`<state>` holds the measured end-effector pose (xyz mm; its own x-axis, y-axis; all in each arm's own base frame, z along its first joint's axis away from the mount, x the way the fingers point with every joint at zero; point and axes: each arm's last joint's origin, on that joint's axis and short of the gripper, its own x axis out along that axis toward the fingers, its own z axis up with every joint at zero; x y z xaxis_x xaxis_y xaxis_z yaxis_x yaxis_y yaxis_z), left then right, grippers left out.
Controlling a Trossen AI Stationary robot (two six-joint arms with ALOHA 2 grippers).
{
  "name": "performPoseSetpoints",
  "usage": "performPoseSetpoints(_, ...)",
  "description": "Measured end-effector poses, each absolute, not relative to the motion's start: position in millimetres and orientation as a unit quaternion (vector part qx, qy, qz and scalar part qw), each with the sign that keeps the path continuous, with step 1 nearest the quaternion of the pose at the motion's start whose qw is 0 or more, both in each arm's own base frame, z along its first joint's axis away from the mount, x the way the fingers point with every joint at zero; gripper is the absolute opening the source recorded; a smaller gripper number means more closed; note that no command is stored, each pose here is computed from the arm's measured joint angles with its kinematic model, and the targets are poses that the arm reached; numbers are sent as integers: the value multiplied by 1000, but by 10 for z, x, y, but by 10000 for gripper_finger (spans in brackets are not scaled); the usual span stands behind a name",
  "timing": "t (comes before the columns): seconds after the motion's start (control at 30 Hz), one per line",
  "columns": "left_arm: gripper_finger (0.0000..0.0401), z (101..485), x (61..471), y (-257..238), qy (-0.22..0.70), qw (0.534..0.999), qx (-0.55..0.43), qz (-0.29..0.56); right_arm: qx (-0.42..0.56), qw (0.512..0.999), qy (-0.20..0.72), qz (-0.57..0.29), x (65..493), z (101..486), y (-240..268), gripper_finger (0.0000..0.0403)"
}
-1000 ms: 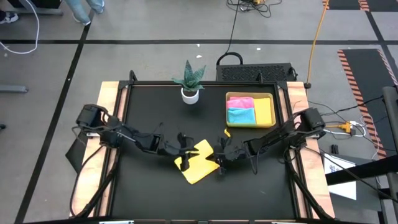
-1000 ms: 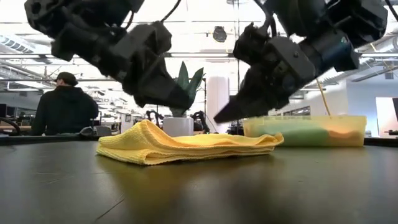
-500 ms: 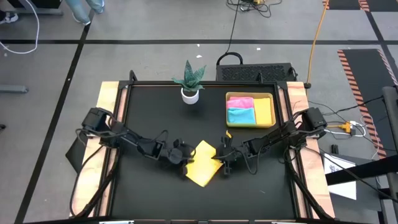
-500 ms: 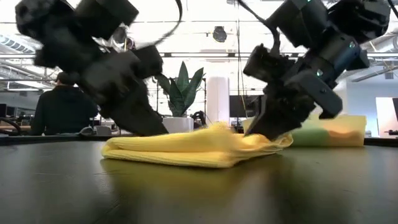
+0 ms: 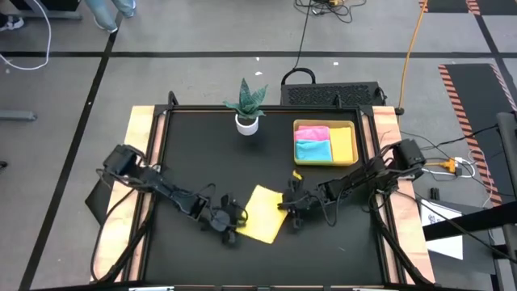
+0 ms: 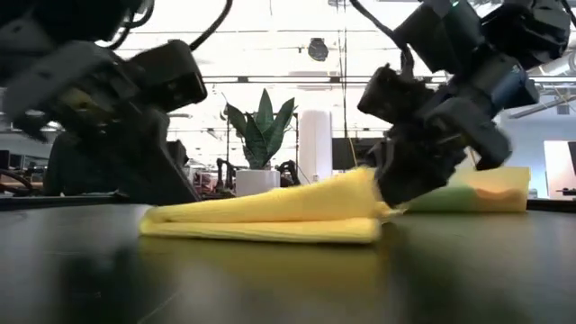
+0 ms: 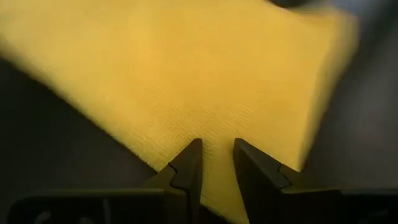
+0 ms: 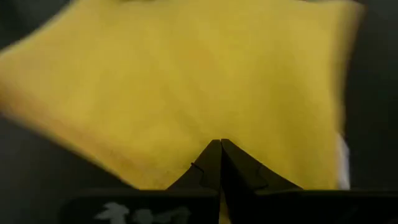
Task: Fold microfiber towels
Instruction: Fold the yellow microfiber cloth
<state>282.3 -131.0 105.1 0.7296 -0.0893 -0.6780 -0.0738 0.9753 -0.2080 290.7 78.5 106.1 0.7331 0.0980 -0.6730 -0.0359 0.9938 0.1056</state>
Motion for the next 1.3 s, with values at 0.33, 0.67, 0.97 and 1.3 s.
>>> performPoseSetpoints(0.33,92,1051,2681,-1749,330,934,-103,-90,13,946,323,-11,2865,1240,580,0)
performPoseSetpoints(0.67,92,1306,2857,-1519,204,974,-83,48,70,967,237,55,2907,1378,881,0)
performPoseSetpoints(0.97,92,1035,2872,-993,328,923,-87,181,68,956,283,29,2870,1152,982,0)
performPoseSetpoints(1.3,92,1231,2777,-1031,311,926,-76,202,72,953,291,-49,2813,1178,961,0)
